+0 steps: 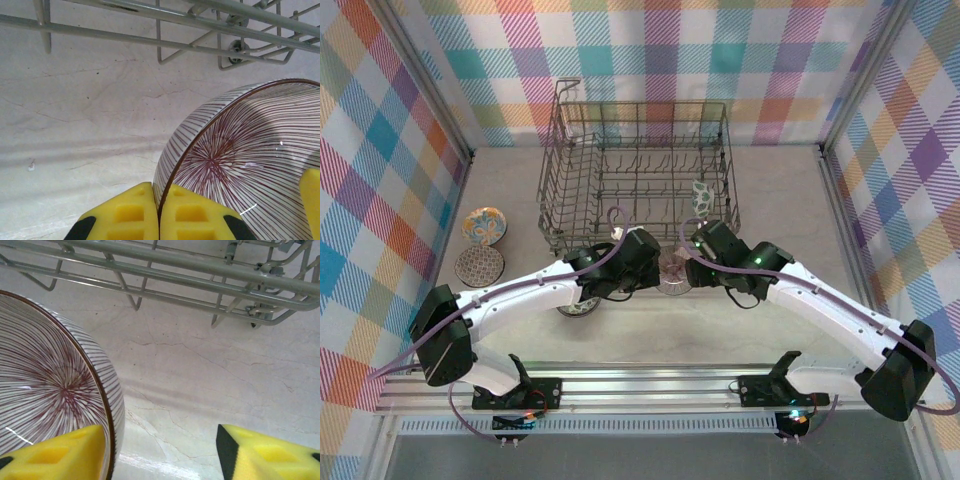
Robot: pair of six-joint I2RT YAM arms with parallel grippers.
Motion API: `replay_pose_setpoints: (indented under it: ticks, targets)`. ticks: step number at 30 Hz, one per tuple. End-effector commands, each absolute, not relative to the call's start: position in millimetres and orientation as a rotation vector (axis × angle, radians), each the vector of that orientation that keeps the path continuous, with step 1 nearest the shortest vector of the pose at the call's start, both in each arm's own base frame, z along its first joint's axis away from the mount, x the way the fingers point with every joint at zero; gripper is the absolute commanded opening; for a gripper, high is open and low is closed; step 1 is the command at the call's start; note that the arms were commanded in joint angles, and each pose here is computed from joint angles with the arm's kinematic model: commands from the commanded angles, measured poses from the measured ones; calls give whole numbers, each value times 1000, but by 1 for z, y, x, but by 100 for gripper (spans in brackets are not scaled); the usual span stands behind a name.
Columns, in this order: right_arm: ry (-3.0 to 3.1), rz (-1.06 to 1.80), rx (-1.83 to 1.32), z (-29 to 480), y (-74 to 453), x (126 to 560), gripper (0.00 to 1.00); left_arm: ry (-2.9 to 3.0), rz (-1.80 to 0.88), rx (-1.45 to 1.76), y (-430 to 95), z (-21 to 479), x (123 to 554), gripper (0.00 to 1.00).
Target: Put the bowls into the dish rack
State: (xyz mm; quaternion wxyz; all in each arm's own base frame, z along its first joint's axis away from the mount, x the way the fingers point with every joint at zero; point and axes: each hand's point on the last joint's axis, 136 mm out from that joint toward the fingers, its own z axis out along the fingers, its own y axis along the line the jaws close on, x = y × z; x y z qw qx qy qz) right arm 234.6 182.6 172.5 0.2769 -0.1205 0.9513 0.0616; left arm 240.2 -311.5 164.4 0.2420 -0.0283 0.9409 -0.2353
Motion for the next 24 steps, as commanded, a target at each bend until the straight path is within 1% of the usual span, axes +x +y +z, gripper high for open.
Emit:
replay_pose_setpoints:
  ticks: [1,5,12,16,19,23,24]
  targets:
    - [2566,161,-305,178,185,234,57,2506,-660,-57,-308,187,243,2]
    - [2559,144,-303,181,187,235,51,2489,-633,-46,-305,193,242,2]
    - [2554,124,-297,185,190,238,34,2465,-621,-15,-310,204,240,2]
    - [2555,114,-295,186,191,239,23,2454,-629,-14,-311,207,239,2]
    - [2552,118,-295,187,192,240,22,2446,-640,-11,-312,210,237,2]
    - [2544,129,-292,190,194,242,8,2442,-653,-4,-314,212,237,2]
    - [2543,130,-295,191,195,242,7,2444,-655,-2,-315,212,236,3]
